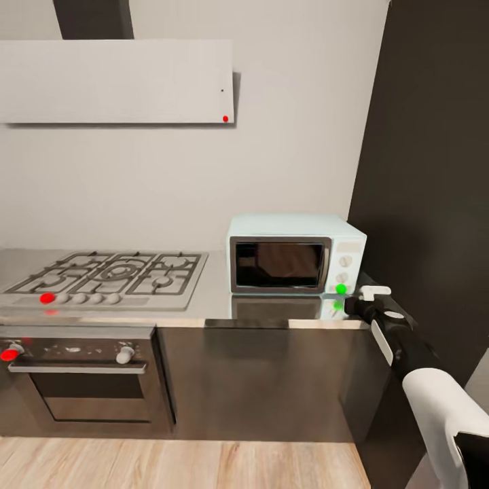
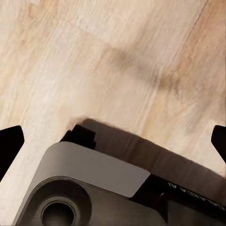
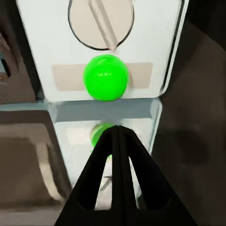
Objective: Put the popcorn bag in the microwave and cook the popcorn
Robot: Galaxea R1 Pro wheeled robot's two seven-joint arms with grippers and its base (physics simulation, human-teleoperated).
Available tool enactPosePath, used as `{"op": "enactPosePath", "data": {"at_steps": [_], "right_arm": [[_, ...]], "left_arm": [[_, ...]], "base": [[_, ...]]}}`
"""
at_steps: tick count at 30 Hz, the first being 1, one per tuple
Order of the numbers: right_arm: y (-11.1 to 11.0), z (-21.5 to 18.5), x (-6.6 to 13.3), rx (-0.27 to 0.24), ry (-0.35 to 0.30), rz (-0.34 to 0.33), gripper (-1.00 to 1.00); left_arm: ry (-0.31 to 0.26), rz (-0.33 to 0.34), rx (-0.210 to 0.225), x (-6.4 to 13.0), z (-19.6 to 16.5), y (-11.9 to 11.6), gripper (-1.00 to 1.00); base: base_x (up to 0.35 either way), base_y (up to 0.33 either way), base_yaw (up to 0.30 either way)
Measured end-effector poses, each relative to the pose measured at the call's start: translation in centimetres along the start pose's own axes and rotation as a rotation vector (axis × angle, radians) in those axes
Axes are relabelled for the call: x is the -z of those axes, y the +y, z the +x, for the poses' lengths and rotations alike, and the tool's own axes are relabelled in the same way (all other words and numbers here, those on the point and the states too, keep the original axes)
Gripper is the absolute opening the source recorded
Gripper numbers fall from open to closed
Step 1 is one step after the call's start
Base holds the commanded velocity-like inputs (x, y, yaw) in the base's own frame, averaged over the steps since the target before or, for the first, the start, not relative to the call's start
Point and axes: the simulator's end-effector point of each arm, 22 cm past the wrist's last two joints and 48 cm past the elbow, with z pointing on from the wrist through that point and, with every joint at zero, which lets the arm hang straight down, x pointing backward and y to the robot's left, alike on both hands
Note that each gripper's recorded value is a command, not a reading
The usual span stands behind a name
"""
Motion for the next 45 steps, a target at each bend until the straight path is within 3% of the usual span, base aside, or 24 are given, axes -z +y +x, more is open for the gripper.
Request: {"op": "enactPosePath", "data": {"at_steps": [2, 6, 8, 11, 24, 26, 28, 29, 30, 31, 34, 36, 37, 38, 40, 41, 42, 43, 45], "right_arm": [[1.7, -2.3, 0.5, 0.0, -0.035, -0.075, -1.0], [3.8, -6.7, 2.3, -0.01, -0.055, -0.148, -1.0], [4.0, -7.4, 3.0, -0.019, -0.024, -0.155, -1.0], [4.3, -6.1, 3.6, -0.041, 0.074, -0.159, -1.0], [3.8, -2.8, 3.5, -0.056, 0.198, -0.145, -1.0], [3.9, 0.7, 2.9, -0.071, 0.272, -0.146, -1.0], [4.0, 6.8, 2.3, -0.09, 0.393, -0.143, -1.0], [3.6, 10.4, 1.5, -0.07, 0.4, -0.134, -1.0], [3.4, 16.3, 1.7, -0.045, 0.455, -0.13, -1.0], [3.5, 18.8, 1.8, -0.014, 0.454, -0.132, -1.0], [3.8, 27.7, 4.9, 0.028, 0.583, -0.15, -1.0], [3.7, 31.1, 6.7, 0.031, 0.632, -0.154, -1.0], [3.3, 34.6, 8.7, 0.033, 0.682, -0.15, -1.0], [2.9, 39.5, 12.1, 0.039, 0.757, -0.146, -1.0], [1.7, 49.9, 21.2, 0.055, 0.915, -0.121, -1.0], [1.5, 50.8, 22.1, 0.061, 0.922, -0.11, -1.0], [1.0, 53.1, 24.6, 0.074, 0.956, -0.089, -1.0], [0.7, 56.3, 28.5, 0.087, 1.014, -0.07, -1.0], [1.0, 59.7, 33.4, 0.098, 1.074, -0.058, -1.0]], "left_arm": [[0.0, 0.001, 0.0, 0.0, 0.0, -0.1, 1.0], [0.0, 0.001, 0.0, 0.0, 0.0, -0.1, 1.0], [0.0, 0.001, -0.001, 0.0, 0.0, -0.1, 1.0], [0.001, 0.001, 0.0, 0.0, 0.0, -0.1, 1.0], [0.003, 0.0, 0.002, 0.0, 0.1, -0.1, 1.0], [0.003, 0.0, 0.002, 0.0, 0.1, -0.1, 1.0], [0.003, 0.0, 0.001, 0.0, 0.1, -0.1, 1.0], [0.003, 0.001, 0.001, 0.0, 0.1, -0.1, 1.0], [0.003, -0.001, 0.001, 0.0, 0.1, 0.0, 1.0], [0.001, -0.003, 0.001, 0.0, 0.0, 0.2, 1.0], [-0.001, -0.007, 0.0, 0.0, -0.2, 0.5, 1.0], [-0.001, -0.007, 0.0, 0.0, -0.2, 0.5, 1.0], [0.0, -0.007, 0.0, 0.0, -0.1, 0.5, 1.0], [0.0, -0.007, 0.0, 0.0, -0.1, 0.5, 1.0], [0.001, -0.007, -0.001, 0.0, -0.1, 0.5, 1.0], [0.001, -0.007, -0.001, 0.0, -0.1, 0.5, 1.0], [0.001, -0.008, -0.001, 0.0, -0.1, 0.6, 1.0], [0.002, -0.008, -0.001, 0.0, -0.1, 0.6, 1.0], [0.004, -0.009, -0.002, 0.0, -0.1, 0.7, 1.0]], "base": [[-0.336, 0.0, 0.0], [-0.331, 0.054, 0.0], [-0.309, 0.154, 0.0], [-0.301, 0.178, 0.0], [-0.299, 0.16, 0.0], [-0.305, 0.093, 0.0], [-0.301, 0.03, 0.0], [-0.156, 0.008, 0.0], [-0.08, 0.004, 0.0], [-0.041, 0.002, 0.0], [-0.015, 0.001, 0.0], [-0.003, 0.0, 0.0], [-0.001, 0.0, 0.0], [0.0, 0.0, 0.0], [0.0, 0.0, 0.0], [0.0, 0.0, 0.0], [0.0, 0.0, 0.0], [0.0, 0.0, 0.0], [0.0, 0.0, 0.0]]}}
